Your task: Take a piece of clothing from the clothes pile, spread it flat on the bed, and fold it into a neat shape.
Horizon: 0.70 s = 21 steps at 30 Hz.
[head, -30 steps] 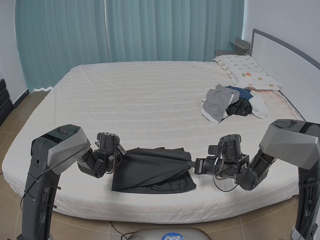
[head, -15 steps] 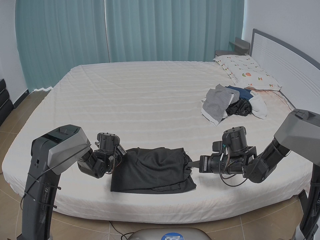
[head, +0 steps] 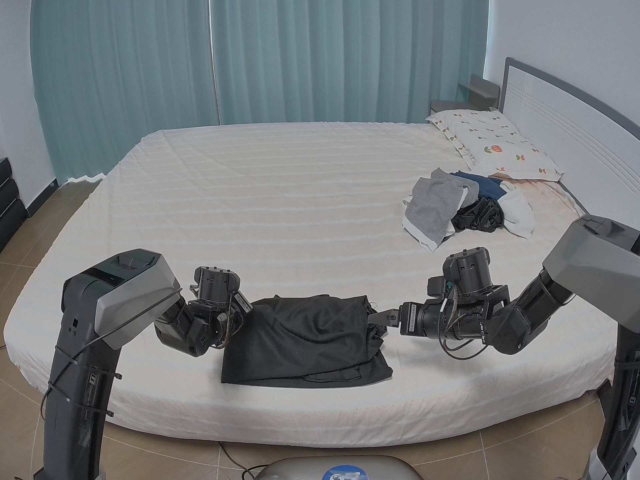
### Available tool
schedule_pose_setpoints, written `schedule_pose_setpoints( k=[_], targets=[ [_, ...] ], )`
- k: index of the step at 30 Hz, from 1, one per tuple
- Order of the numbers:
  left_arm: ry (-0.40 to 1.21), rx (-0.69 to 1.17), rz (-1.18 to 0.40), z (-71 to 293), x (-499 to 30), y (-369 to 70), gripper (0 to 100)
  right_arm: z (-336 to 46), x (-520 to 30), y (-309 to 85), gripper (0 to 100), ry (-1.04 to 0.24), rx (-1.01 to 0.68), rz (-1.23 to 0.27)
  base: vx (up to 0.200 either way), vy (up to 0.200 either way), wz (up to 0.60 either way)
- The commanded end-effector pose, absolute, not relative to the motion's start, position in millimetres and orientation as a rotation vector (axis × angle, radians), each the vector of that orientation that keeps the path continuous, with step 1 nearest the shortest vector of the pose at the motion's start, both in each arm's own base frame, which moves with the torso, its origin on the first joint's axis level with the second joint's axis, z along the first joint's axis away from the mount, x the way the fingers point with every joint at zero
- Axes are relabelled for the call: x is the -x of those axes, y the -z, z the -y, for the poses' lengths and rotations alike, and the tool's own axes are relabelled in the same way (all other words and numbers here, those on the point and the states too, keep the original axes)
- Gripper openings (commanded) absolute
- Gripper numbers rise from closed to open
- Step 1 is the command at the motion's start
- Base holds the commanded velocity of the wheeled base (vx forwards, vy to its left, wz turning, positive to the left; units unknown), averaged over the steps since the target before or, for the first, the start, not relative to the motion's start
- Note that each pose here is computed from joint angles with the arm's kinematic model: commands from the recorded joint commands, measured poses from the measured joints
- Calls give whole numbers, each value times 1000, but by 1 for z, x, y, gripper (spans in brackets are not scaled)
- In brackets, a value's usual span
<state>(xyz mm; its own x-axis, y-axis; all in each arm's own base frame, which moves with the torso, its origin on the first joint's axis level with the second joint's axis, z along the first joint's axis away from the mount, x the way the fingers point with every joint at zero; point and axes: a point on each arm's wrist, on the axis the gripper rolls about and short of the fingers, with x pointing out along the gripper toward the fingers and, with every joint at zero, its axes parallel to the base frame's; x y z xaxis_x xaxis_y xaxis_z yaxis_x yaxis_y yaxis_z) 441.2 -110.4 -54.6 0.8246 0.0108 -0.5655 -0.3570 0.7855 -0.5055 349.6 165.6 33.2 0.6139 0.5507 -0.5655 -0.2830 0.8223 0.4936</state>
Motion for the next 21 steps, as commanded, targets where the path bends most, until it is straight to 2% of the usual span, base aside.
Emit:
schedule_pose_setpoints(
  k=[1,5,17,18,21],
  targets=[
    [-210,644,-577,111,-440,53,0,-179,-369,-6,100,-417,-394,-777,0,0,0],
    [-212,644,-581,111,-439,54,0,-189,-379,-10,100,-408,-394,-743,0,0,0],
    [-215,645,-586,110,-438,54,0,-213,-385,15,100,-478,-374,-814,0,0,0],
    [-215,645,-586,110,-438,54,0,-213,-384,16,0,-473,-362,-831,0,0,0],
    [-215,646,-584,111,-439,54,0,-209,-378,20,0,-464,-296,-903,0,0,0]
  ],
)
